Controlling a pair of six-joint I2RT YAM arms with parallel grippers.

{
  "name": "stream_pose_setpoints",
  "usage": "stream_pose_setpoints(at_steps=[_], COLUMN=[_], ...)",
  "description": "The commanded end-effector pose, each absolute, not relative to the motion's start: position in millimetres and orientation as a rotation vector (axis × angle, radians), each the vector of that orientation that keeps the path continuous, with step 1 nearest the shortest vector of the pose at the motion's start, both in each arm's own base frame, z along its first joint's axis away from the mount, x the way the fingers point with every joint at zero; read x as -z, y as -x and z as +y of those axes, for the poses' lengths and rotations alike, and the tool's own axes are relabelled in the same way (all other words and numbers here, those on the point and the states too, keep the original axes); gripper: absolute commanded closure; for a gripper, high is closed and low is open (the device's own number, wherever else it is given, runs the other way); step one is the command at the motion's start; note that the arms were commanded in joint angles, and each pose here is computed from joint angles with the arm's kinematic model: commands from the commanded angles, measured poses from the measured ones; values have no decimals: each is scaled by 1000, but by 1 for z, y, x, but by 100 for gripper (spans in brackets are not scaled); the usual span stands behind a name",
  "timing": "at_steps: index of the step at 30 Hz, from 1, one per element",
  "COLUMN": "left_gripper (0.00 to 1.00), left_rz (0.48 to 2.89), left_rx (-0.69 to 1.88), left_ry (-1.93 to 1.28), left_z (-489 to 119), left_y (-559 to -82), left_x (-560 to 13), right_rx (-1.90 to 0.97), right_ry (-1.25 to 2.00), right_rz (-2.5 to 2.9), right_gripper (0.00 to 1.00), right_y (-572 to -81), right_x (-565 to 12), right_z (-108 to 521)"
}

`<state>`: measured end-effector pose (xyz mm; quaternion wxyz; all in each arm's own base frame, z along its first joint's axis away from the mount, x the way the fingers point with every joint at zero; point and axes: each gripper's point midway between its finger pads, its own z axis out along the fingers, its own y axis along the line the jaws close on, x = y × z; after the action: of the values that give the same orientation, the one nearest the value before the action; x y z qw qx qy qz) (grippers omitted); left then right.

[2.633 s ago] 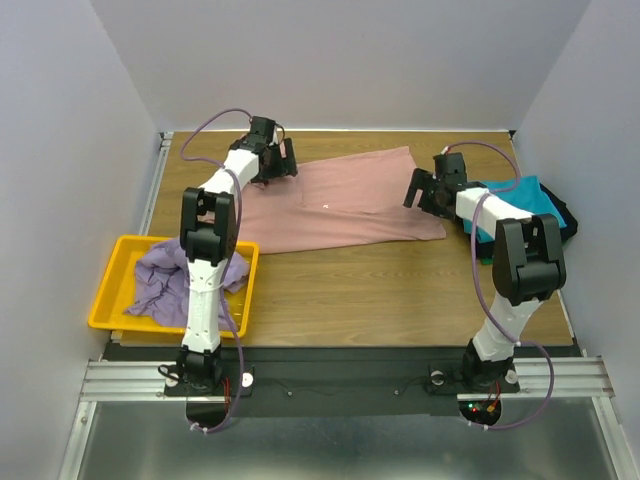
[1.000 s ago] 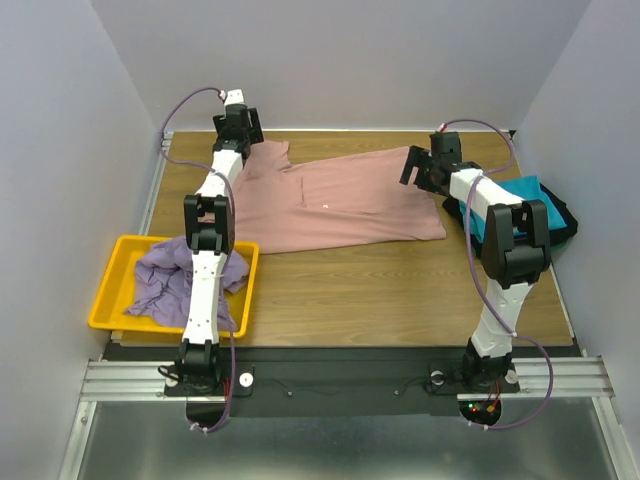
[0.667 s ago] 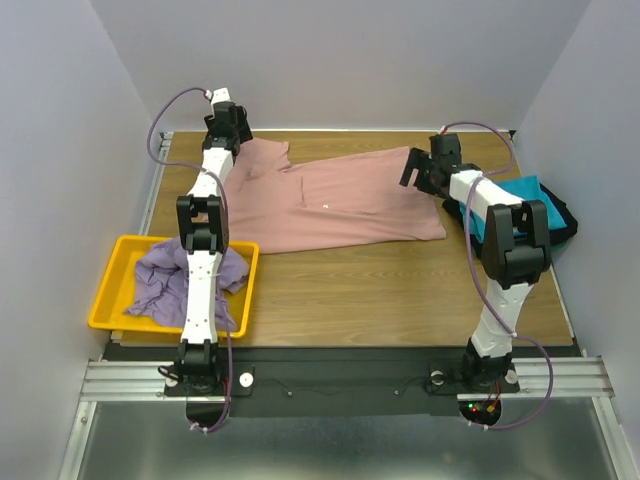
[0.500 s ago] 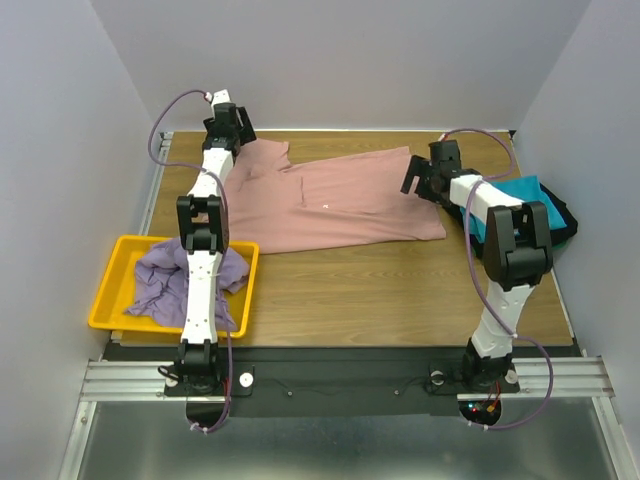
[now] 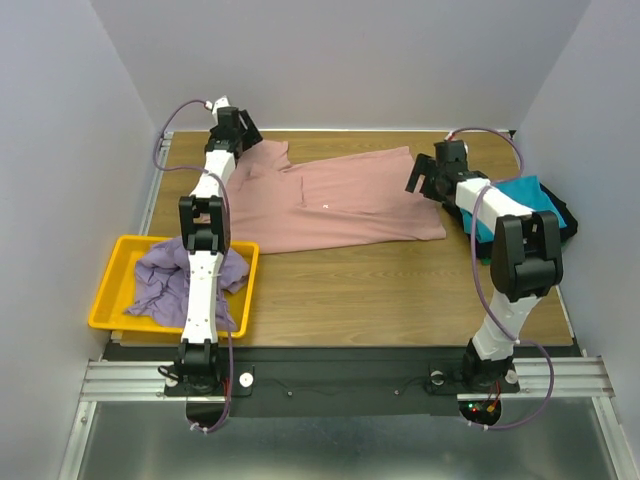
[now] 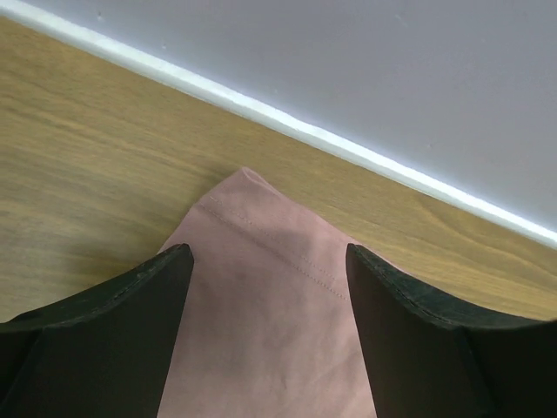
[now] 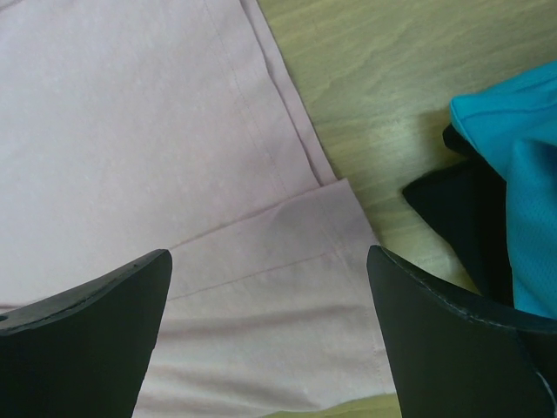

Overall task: Fold and stack the t-shirts
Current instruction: Fold the tshirt

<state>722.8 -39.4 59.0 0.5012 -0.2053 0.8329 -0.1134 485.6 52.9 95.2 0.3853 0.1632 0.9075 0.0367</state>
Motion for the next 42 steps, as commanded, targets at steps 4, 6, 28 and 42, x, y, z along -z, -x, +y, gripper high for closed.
stream_pose_setpoints(at_steps=[4, 6, 28, 42], left_gripper=[28, 37, 100, 100], left_rz=[2054, 2070, 2118, 1884], left_rx=[186, 129, 67, 50], left_ry=[658, 680, 513, 516], left_z=[-25, -22, -52, -45], left_y=[-707, -702, -681, -662], left_x=[-53, -49, -83, -189], right_rx=[-91, -86, -158, -215], right_ry=[-430, -430, -405, -311], right_rz=[2251, 2257, 2245, 2167], right_gripper=[0, 0, 0, 0], right_y=[-483, -481, -470, -529], right_x=[-114, -111, -111, -136], right_z=[51, 51, 59, 75])
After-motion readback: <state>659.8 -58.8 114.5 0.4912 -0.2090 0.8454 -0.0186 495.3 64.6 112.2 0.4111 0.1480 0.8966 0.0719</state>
